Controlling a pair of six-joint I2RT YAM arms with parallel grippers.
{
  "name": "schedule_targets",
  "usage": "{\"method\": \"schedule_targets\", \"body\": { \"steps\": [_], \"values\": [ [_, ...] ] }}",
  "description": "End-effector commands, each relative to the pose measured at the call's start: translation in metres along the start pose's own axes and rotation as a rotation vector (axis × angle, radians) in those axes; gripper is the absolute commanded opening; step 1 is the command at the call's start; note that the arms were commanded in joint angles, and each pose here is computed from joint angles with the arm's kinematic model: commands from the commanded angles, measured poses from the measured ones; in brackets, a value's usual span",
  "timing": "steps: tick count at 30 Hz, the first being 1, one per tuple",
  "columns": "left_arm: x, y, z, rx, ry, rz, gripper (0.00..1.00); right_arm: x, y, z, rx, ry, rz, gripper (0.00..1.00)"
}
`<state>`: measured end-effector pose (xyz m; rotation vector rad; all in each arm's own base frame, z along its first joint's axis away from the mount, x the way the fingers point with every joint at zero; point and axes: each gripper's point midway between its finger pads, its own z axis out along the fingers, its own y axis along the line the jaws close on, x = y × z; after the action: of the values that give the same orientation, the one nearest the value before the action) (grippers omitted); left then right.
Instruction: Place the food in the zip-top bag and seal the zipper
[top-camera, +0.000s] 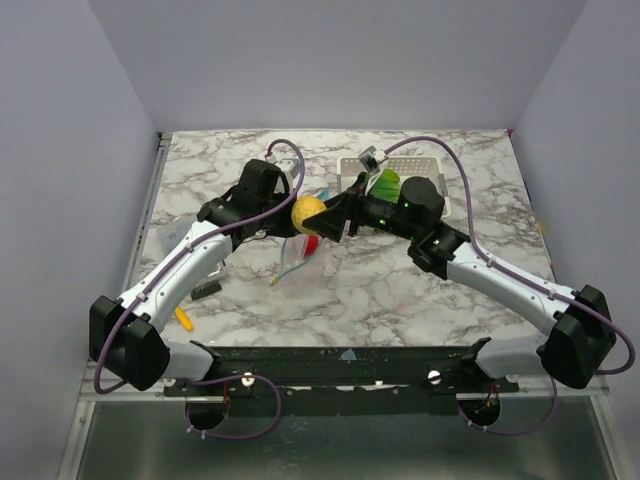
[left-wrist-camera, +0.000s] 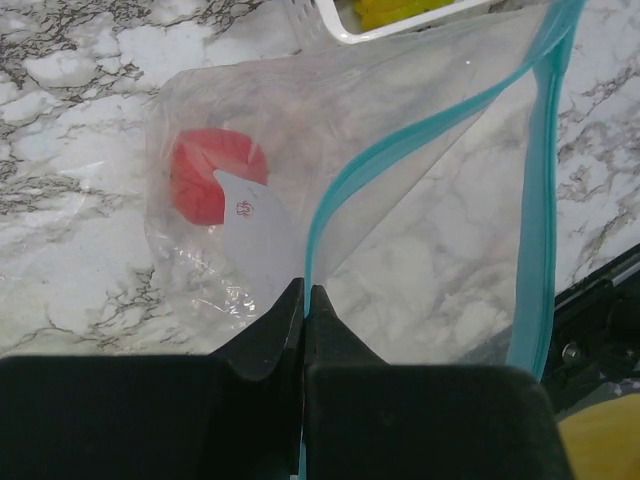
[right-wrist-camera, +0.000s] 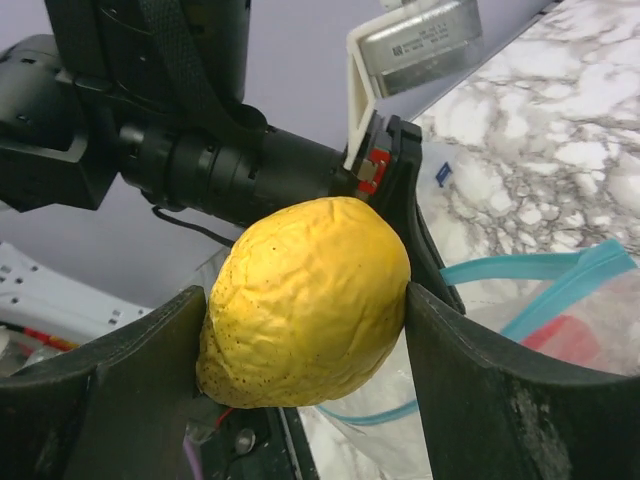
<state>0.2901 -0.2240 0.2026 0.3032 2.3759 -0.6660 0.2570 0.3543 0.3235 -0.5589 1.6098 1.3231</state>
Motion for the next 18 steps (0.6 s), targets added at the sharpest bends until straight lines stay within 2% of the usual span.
{"method": "schedule_targets", "body": {
  "steps": [1, 8, 10, 12, 18],
  "values": [
    [-0.011, -0.010, -0.006, 0.065, -0.025, -0.029, 0.00, 0.012, -0.026, 0.011, 0.175, -0.011, -0.030, 0.07],
    [-0.014, -0.003, -0.008, 0.050, -0.038, -0.044, 0.00, 0.044, -0.060, 0.011, 0.353, 0.101, -0.035, 0.12],
    [-0.015, -0.003, -0.010, 0.052, -0.045, -0.043, 0.00, 0.053, -0.065, 0.013, 0.400, 0.126, -0.044, 0.16],
    [-0.017, -0.001, -0.012, 0.045, -0.059, -0.041, 0.00, 0.056, -0.068, 0.013, 0.456, 0.131, -0.071, 0.24],
    [-0.018, 0.006, -0.017, 0.003, -0.084, -0.032, 0.00, 0.049, -0.080, 0.007, 0.545, 0.115, -0.085, 0.66]
  ]
}}
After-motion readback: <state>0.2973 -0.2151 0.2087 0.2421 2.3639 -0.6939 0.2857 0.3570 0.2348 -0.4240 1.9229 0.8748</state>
